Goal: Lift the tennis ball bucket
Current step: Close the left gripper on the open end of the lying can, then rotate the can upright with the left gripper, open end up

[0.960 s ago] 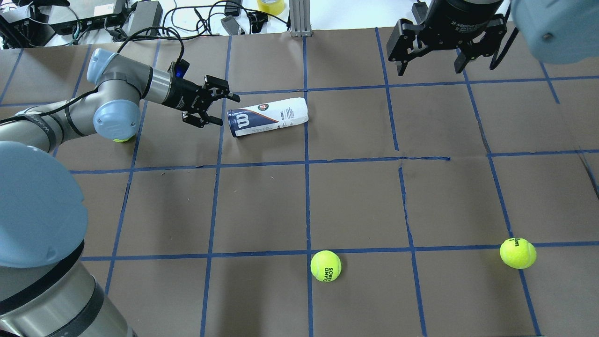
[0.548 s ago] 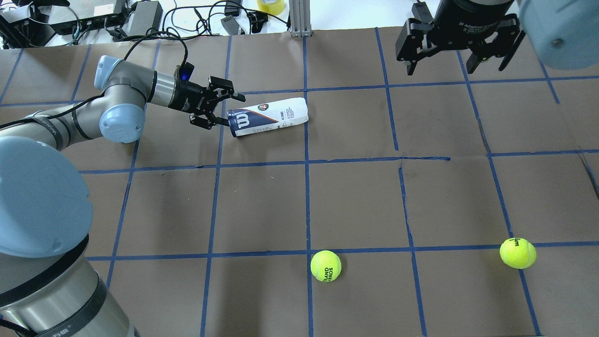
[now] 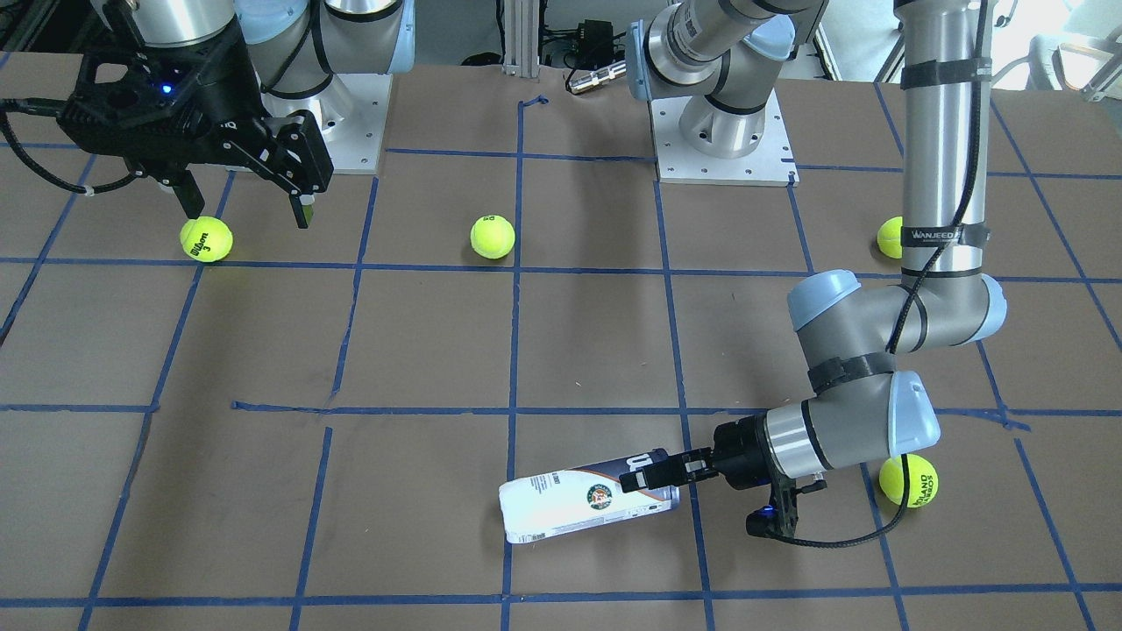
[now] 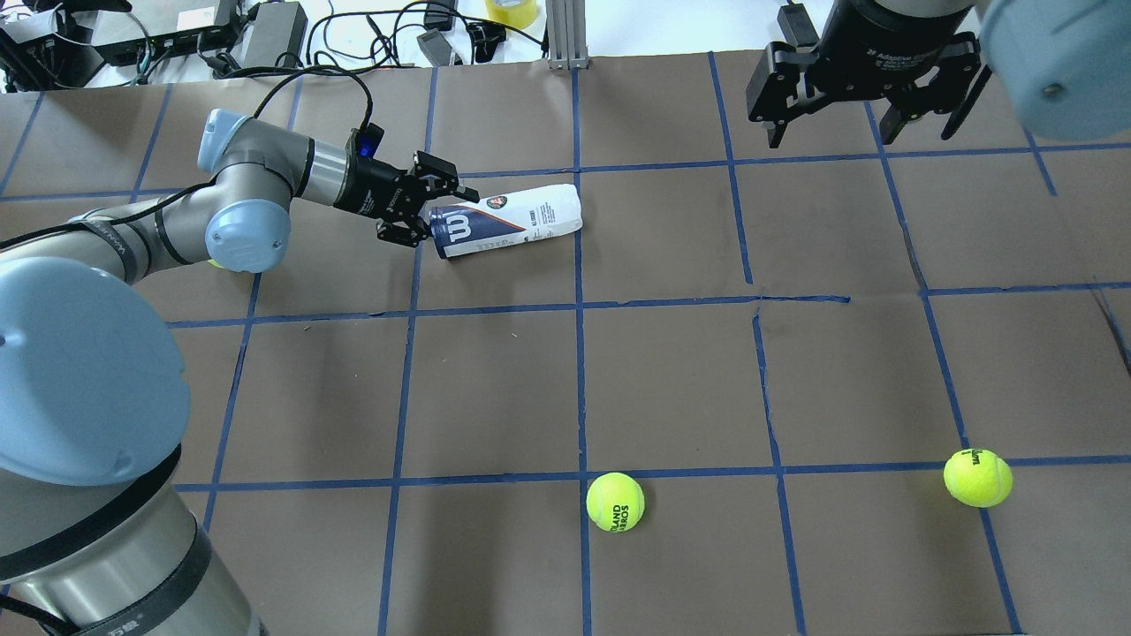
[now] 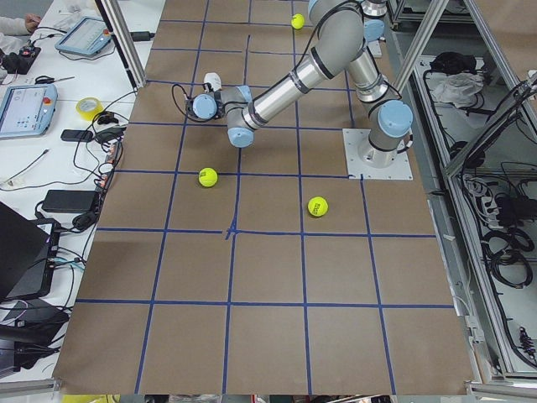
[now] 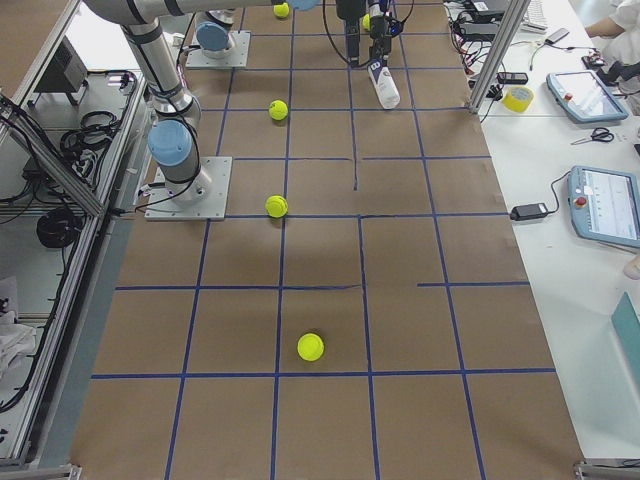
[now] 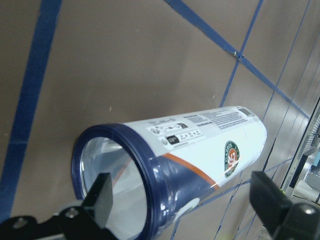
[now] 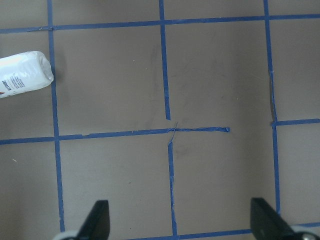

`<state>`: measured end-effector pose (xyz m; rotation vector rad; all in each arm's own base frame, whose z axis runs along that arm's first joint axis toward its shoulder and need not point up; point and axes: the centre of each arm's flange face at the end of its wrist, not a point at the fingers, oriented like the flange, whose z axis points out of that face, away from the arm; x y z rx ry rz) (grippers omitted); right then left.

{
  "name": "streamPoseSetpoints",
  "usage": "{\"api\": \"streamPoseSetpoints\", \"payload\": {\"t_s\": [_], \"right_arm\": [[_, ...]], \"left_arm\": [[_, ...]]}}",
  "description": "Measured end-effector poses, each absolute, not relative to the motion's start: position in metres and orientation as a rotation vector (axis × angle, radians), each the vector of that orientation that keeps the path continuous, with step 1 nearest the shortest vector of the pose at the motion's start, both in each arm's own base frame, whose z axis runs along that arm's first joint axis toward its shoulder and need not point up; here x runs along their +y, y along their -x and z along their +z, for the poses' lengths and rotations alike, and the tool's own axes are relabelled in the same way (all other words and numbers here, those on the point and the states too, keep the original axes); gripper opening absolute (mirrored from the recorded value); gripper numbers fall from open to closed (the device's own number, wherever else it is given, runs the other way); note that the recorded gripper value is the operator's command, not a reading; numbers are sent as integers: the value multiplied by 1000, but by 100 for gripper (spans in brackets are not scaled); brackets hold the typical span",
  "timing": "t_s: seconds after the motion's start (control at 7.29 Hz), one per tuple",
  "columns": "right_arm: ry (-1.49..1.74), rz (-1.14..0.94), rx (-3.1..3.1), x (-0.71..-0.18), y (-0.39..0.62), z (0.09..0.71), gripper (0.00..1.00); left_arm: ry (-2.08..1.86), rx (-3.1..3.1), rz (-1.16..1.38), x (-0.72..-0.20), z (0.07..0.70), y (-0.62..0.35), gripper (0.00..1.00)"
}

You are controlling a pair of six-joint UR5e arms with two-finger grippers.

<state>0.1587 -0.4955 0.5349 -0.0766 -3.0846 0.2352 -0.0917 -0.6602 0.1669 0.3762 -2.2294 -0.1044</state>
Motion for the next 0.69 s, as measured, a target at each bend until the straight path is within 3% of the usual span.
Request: {"api": "streamPoseSetpoints", "payload": {"t_s": [0.41, 0.69], "right_arm": [[77, 233, -3087, -496, -159, 535, 100], [77, 233, -3086, -495, -158, 535, 100]], "left_arm": [[-442, -2229, -101, -666, 187, 92, 0], [-493, -2263, -38, -682, 235, 89, 0]]}}
